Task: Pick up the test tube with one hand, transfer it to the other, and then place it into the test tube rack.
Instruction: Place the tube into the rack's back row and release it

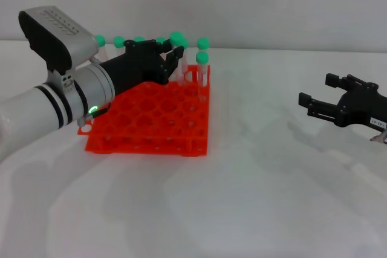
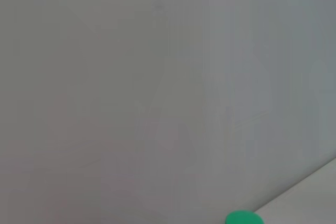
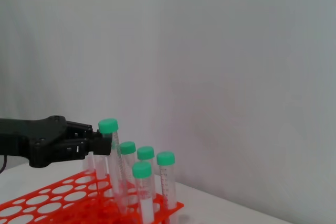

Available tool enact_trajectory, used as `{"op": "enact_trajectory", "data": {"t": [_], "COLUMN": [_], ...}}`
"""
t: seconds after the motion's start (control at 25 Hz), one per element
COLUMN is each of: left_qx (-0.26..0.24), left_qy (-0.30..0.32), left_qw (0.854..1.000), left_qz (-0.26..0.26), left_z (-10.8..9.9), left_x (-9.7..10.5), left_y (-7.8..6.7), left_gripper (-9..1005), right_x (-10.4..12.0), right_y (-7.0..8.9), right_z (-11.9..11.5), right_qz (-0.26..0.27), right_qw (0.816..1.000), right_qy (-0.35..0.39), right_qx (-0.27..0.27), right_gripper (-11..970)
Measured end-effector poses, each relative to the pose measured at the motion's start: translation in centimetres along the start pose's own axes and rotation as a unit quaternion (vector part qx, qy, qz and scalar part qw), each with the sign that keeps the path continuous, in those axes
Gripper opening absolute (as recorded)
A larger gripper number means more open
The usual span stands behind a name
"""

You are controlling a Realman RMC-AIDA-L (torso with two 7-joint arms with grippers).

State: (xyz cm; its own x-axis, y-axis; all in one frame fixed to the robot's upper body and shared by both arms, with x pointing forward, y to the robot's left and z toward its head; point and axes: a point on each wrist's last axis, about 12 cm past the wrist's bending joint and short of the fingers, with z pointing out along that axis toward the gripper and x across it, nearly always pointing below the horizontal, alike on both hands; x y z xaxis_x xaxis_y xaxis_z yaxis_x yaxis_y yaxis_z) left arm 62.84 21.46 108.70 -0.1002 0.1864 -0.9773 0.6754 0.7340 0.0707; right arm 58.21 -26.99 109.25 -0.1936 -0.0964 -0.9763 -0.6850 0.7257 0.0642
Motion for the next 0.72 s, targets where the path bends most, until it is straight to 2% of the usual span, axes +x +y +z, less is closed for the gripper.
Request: {"op": "enact_trajectory", "data": {"t": [0.52,0.72], "left_qx": [-0.017,-0.031], "left_qy": [0.008,0.017], "left_qw": [1.000,0.999], "left_qz": [-0.009,-0.023], "left_z": [0.25,0.31], "left_x": [-0.05,0.11], "left_y": [0.40,0.73], "left_gripper": [202,385], "right_x": [0.36,0.53], "right_y": [-0.01,-0.03], "right_z": [0.02,0.16], "right_qz": [0.006,0.010], "right_qw": [1.000,1.000], "right_qy": [0.005,0.008], "right_qx": [0.001,0.001], "right_gripper": [855,854]}}
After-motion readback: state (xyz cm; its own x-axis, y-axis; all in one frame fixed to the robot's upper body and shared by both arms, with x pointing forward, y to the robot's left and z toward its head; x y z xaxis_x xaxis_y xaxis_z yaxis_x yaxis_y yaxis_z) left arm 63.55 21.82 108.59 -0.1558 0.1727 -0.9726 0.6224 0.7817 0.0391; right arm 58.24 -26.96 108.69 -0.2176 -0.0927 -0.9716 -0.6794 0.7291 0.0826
